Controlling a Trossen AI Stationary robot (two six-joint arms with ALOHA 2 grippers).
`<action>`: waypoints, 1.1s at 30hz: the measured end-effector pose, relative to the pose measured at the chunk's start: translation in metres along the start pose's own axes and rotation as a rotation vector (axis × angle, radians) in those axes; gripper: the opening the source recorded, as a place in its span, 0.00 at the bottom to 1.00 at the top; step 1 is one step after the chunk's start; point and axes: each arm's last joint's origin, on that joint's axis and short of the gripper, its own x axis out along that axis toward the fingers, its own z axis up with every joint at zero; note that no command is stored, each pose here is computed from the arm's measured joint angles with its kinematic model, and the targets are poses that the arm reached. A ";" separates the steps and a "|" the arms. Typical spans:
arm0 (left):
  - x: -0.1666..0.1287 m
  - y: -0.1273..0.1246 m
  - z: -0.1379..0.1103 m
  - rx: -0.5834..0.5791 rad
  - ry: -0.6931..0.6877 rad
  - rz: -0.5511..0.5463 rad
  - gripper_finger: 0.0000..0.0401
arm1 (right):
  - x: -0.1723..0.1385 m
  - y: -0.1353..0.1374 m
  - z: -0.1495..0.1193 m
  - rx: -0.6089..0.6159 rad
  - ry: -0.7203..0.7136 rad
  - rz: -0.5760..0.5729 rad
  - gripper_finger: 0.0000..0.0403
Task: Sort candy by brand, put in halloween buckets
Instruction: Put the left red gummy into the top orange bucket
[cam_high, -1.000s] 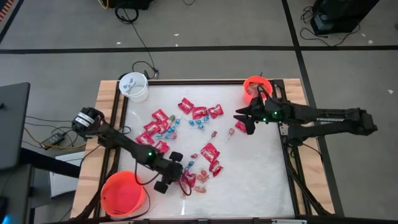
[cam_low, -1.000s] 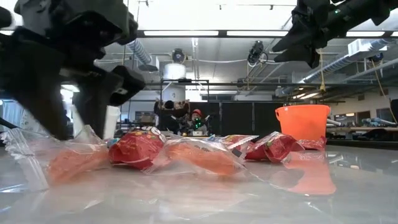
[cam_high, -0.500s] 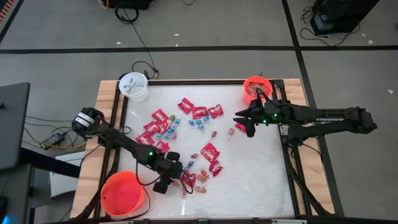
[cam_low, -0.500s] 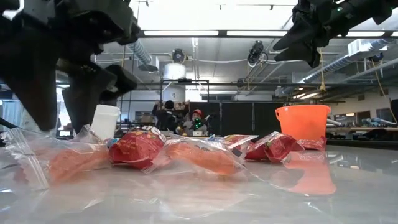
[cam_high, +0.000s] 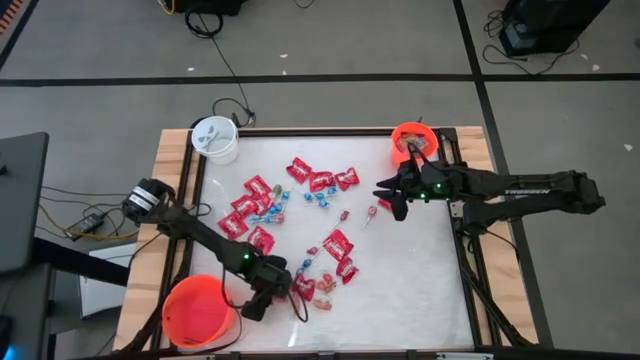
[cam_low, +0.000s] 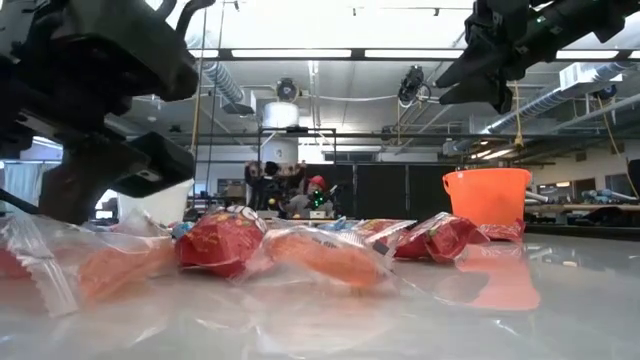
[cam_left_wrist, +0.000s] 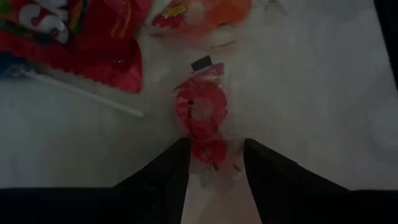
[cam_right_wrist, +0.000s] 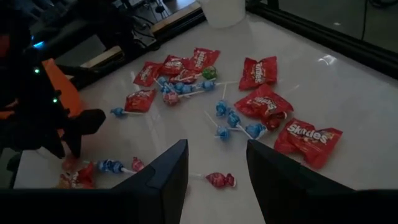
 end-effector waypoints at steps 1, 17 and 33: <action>0.003 0.001 0.000 0.010 0.010 0.012 0.40 | 0.001 0.000 0.000 0.000 0.002 0.000 0.43; -0.040 0.054 0.017 0.018 -0.183 0.413 0.07 | 0.034 0.006 -0.003 0.022 0.042 0.092 0.41; -0.083 0.120 0.043 -0.046 -0.509 0.726 0.05 | 0.101 0.014 -0.016 0.006 0.047 0.320 0.38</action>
